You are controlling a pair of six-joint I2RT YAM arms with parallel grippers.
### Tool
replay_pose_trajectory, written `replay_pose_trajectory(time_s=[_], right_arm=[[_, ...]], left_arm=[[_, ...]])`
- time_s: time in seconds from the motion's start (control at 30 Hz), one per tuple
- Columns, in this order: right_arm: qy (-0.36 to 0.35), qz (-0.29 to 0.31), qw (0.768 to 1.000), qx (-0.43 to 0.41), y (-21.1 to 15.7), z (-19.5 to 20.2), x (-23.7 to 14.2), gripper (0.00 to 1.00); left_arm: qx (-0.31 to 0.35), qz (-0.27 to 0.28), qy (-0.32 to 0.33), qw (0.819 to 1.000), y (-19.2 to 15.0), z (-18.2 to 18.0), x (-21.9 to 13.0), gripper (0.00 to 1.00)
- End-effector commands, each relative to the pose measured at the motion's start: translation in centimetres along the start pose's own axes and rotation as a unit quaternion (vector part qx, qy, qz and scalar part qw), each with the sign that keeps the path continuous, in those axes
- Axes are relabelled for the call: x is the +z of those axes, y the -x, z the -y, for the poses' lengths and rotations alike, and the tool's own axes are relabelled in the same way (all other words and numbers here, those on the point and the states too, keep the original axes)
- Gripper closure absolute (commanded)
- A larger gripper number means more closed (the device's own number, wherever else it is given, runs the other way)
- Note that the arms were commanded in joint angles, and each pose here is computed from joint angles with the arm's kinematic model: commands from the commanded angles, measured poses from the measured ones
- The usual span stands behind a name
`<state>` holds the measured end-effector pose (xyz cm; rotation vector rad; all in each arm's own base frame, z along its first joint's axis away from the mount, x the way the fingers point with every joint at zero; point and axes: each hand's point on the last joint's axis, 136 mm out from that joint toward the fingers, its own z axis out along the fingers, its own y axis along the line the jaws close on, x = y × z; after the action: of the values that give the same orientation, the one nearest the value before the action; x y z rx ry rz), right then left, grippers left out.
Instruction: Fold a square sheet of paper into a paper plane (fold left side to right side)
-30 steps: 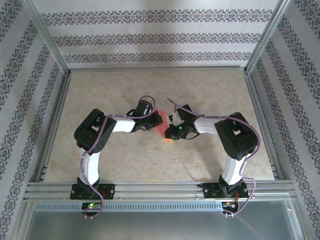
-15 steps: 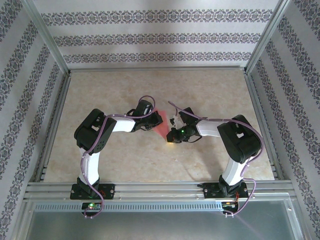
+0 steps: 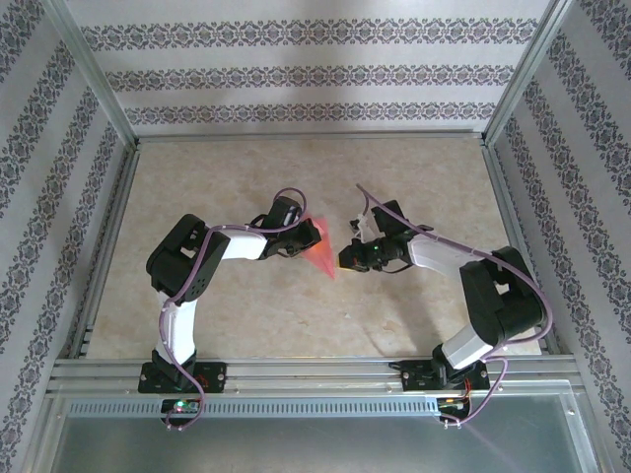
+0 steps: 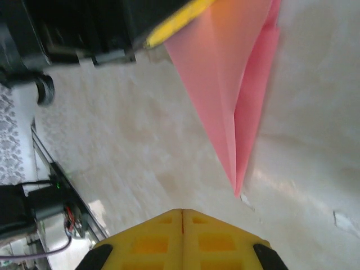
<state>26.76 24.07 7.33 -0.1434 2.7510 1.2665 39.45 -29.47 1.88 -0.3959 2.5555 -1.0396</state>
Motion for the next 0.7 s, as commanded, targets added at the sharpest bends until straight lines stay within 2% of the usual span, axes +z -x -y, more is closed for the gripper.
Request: replay_pose_trajectory(time_s=[0.0, 0.33, 0.67], right_arm=[[0.012, -0.007, 1.0, -0.002, 1.0, -0.7, 2.0, 1.0], [-0.023, 0.01, 1.0, 0.005, 3.7, 1.1, 5.0, 1.0], [-0.08, -0.013, 0.996, 0.038, 2.1, 4.9, 5.8, 1.0]], left_arm=[[-0.029, -0.051, 0.16, 0.985, -4.2, -9.7, 0.5, 1.0], [-0.03, -0.05, 0.158, 0.986, -4.2, -9.7, 0.5, 1.0], [-0.023, -0.052, 0.153, 0.987, -4.0, -9.1, 0.5, 1.0]])
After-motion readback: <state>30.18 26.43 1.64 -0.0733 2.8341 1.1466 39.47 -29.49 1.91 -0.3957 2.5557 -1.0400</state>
